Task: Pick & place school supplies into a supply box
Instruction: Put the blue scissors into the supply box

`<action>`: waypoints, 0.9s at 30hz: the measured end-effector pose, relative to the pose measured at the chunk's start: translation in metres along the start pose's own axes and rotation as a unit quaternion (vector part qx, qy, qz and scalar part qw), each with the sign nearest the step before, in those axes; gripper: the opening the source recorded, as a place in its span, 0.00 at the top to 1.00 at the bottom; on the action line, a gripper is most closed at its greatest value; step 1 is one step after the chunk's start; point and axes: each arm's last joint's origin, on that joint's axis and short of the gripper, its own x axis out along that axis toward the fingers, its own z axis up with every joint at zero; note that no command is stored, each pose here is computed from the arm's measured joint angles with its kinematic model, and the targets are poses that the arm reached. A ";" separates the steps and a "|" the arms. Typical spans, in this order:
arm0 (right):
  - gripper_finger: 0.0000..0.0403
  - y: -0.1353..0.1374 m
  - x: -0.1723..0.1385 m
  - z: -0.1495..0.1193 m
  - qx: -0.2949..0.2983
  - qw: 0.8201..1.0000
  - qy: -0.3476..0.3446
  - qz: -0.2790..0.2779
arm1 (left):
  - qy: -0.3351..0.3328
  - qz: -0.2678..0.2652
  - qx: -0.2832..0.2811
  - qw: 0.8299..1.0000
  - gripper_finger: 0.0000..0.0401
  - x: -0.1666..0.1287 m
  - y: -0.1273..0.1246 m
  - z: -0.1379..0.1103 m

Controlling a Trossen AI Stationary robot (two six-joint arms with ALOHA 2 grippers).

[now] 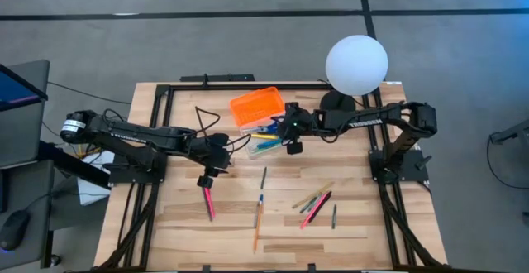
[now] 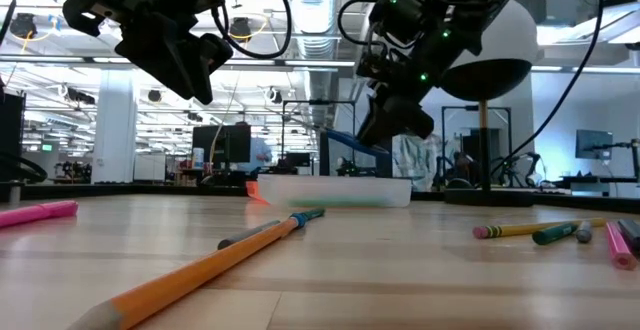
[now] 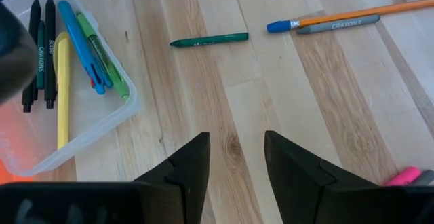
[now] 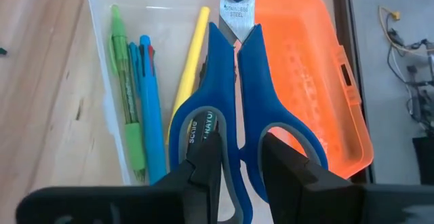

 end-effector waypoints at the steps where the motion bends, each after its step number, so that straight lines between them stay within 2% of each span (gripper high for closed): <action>1: 0.82 0.000 0.000 0.000 0.002 1.000 0.001 0.000 | 0.000 0.000 0.000 1.000 0.66 0.000 0.000 0.000; 6: 0.82 0.000 0.007 -0.003 0.005 1.000 0.009 0.001 | 0.000 0.000 0.006 1.000 0.66 0.000 0.000 0.000; 14: 0.82 0.008 0.035 -0.016 -0.001 0.998 0.067 0.000 | 0.001 0.000 0.006 1.000 0.66 0.000 0.000 0.000; 22: 0.82 0.004 0.035 -0.011 0.013 0.998 0.063 -0.010 | 0.001 -0.001 0.005 1.000 0.66 0.000 0.000 0.000; 27: 0.82 0.006 0.034 -0.015 0.010 0.996 0.085 -0.002 | 0.001 0.000 0.005 1.000 0.66 0.000 0.000 0.000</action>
